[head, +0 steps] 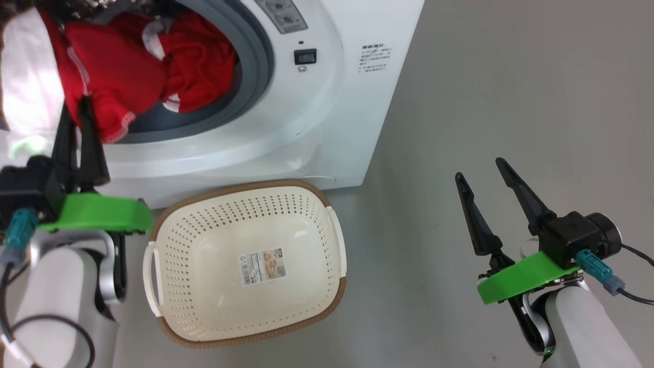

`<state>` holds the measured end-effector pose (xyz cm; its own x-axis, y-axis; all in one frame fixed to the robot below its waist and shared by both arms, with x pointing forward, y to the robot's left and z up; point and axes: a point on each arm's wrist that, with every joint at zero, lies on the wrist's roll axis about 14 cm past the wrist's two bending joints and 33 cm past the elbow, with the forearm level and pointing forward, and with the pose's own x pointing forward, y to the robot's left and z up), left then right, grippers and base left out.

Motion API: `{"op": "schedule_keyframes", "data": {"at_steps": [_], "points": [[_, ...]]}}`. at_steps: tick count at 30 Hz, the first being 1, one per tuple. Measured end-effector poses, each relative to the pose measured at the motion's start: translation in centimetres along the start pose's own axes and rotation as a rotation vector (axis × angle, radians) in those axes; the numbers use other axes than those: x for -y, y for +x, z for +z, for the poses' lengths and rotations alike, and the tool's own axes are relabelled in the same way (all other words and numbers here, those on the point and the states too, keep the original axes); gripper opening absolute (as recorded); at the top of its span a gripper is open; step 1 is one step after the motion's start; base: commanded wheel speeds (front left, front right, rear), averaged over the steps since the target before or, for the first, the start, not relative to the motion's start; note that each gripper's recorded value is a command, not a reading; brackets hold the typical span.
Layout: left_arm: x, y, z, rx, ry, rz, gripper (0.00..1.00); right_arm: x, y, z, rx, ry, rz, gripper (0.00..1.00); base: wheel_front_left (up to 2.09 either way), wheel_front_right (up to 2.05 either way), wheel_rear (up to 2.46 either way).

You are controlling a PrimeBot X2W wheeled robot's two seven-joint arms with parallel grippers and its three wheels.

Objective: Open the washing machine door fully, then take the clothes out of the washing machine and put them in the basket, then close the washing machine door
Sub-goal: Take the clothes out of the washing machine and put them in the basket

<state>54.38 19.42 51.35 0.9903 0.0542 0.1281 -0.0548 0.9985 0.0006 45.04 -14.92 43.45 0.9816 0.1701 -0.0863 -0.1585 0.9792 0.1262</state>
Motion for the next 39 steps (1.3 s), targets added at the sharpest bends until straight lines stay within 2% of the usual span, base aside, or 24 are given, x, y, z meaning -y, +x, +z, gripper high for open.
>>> {"op": "schedule_keyframes", "data": {"at_steps": [10, 19, 33, 39], "points": [[-0.1, -3.9, 3.2, 0.033, -0.057, 0.014, 0.0, -0.5, -1.1, 1.2, 0.026, 0.006, 0.001, 1.0, 0.0, 0.0, 0.0], [0.8, -6.6, 4.3, 0.039, -0.114, -0.002, 0.0, -0.8, -1.3, 1.7, 0.04, 0.021, 0.0, 1.0, 0.0, 0.0, 0.0], [4.4, -8.9, 2.1, -0.09, -0.242, -0.069, 0.0, -0.4, -2.3, 1.6, 0.034, 0.024, -0.019, 1.0, 0.0, 0.0, 0.0], [6.4, -10.2, -3.5, -0.288, -0.328, -0.086, 0.0, -0.3, -1.9, 0.6, 0.011, 0.028, -0.021, 1.0, 0.0, 0.0, 0.0]]}}
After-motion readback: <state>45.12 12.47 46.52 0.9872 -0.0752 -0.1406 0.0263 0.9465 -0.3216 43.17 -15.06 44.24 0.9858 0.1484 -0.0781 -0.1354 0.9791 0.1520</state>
